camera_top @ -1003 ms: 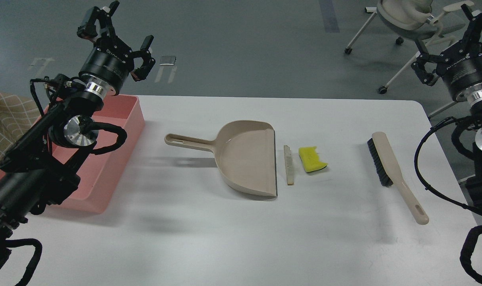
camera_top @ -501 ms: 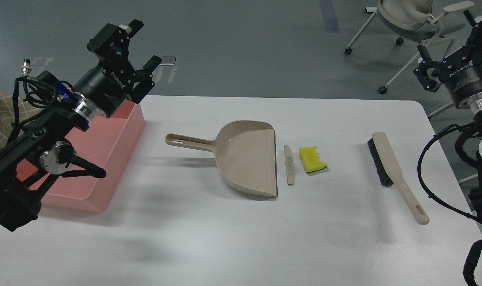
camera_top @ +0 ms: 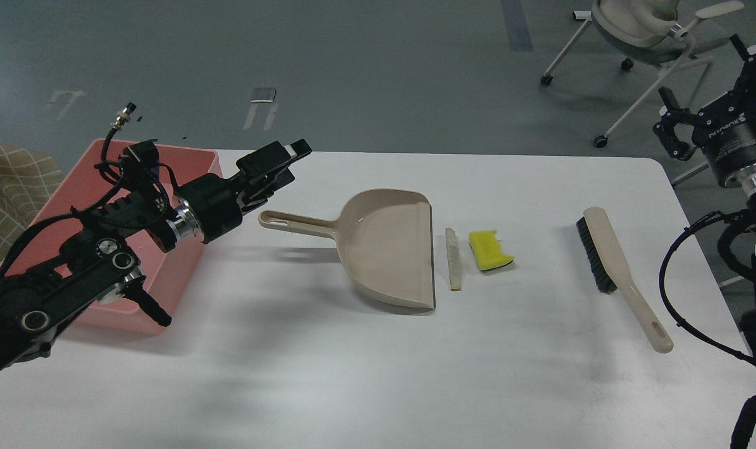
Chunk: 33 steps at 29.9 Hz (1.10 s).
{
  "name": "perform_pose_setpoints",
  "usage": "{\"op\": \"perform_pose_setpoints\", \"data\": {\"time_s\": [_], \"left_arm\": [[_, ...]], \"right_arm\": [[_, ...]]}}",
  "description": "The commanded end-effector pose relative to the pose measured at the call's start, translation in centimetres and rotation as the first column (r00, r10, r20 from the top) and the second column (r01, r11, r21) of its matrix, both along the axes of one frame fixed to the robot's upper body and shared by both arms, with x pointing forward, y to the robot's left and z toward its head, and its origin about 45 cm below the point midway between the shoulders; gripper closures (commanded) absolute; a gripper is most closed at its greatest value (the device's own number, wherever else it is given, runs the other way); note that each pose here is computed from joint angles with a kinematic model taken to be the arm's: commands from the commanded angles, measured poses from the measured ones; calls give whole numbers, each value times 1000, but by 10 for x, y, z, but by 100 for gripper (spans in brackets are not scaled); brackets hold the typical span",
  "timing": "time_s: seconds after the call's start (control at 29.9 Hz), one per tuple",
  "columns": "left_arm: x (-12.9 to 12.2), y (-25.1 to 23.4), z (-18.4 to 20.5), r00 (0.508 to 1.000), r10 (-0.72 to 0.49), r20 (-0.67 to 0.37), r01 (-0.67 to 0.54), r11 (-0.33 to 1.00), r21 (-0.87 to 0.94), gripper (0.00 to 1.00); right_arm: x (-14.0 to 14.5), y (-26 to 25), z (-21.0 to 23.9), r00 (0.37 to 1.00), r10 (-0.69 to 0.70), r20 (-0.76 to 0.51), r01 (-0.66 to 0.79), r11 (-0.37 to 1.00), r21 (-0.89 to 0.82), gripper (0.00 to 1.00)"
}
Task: Sweep and dump garbage into bin
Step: 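Move the left gripper to the beige dustpan handle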
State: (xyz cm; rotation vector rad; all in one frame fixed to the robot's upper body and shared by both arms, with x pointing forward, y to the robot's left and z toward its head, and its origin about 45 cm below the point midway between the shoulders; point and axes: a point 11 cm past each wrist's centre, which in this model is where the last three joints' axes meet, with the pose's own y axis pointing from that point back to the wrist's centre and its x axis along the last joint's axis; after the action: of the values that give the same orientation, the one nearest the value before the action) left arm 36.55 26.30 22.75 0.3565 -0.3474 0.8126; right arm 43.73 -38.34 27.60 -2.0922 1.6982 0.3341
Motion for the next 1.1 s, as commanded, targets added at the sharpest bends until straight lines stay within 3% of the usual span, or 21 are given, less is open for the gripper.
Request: {"op": "perform_pose_setpoints", "data": {"time_s": [0.0, 0.47, 1.07], "left_arm": [[-2, -2, -1, 1000, -8, -4, 8, 1000, -2, 10], [-48, 5, -31, 990, 28, -139, -49, 987, -152, 9], [-56, -10, -104, 933, 201, -300, -266, 944, -194, 9]], "right_arm": [[-1, -1, -1, 1000, -2, -2, 2, 1000, 0, 0], [-3, -2, -4, 1000, -5, -9, 5, 1000, 1, 0], [-3, -5, -3, 1000, -10, -6, 10, 1000, -4, 0]]}}
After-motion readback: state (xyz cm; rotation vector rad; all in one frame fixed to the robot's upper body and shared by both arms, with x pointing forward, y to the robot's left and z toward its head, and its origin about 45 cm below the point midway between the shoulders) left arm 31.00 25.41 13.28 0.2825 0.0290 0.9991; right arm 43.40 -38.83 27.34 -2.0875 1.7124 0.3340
